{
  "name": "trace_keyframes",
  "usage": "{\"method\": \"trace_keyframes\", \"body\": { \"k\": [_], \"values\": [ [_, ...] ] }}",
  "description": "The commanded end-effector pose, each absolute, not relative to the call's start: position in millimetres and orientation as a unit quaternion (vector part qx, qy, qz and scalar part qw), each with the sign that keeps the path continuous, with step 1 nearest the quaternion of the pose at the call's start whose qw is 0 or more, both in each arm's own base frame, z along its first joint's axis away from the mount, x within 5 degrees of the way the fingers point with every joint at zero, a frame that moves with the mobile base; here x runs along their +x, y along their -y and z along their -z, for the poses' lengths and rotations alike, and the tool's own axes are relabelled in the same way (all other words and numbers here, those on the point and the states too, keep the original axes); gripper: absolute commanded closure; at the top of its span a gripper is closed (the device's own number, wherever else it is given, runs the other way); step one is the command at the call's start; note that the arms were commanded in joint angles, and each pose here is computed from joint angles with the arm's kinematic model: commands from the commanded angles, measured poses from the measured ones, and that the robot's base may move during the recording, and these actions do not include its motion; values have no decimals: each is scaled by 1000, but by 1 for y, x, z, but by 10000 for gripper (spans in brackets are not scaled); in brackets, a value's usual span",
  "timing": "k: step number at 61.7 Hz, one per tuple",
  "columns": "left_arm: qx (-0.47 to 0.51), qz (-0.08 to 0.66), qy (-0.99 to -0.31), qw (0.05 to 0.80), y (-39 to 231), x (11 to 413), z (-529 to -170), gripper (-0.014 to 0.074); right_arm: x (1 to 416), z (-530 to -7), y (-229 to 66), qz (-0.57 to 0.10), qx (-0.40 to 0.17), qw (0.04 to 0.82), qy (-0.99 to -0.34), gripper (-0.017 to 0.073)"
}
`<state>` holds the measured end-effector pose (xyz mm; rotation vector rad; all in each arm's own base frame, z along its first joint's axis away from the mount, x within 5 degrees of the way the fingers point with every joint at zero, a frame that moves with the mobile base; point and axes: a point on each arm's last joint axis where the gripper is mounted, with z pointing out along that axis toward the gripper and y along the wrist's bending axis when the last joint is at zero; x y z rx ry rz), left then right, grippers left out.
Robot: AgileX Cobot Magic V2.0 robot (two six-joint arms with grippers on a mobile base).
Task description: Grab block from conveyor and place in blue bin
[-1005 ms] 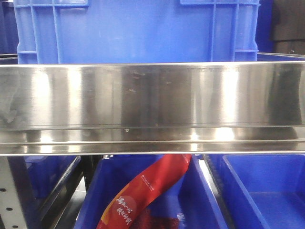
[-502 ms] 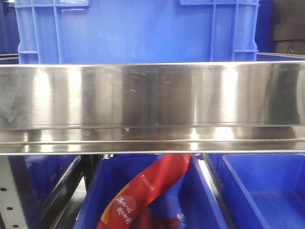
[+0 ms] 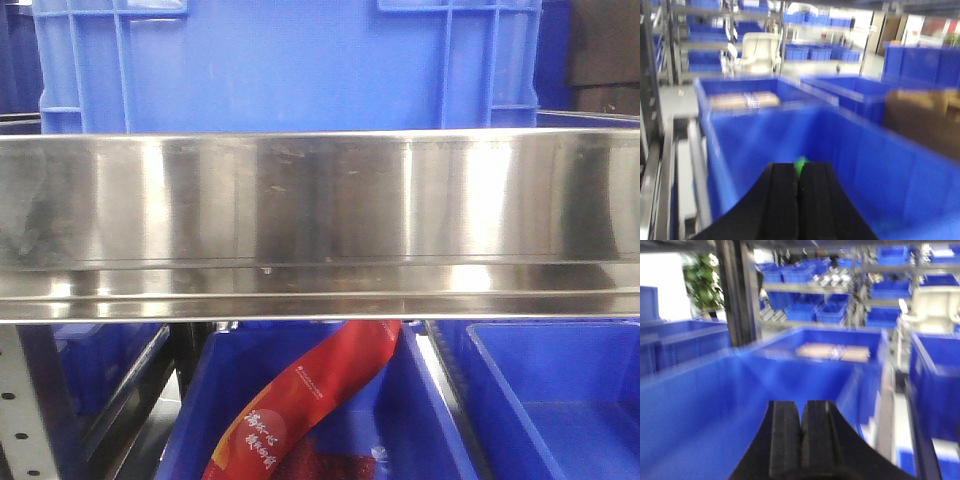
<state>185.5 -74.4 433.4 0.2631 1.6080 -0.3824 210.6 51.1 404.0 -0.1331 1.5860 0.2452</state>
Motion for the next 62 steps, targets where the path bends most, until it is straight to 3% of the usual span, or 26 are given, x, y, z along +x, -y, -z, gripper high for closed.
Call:
{"method": "trace_keyframes", "body": {
  "k": [1, 22, 41, 62],
  "values": [
    [117, 164, -723, 661, 66, 166, -409, 704, 189, -390, -45, -108, -57, 695, -709, 719],
    [116, 165, -718, 666, 39, 94, -338, 704, 107, -323, -25, -109, -56, 704, -699, 719],
    [111, 175, -670, 713, 27, 60, -341, 704, 74, -326, -17, -116, -51, 754, -645, 719],
    [110, 176, -662, 720, 25, 56, -342, 704, 72, -327, -17, -116, -51, 756, -642, 719]
  ]
}}
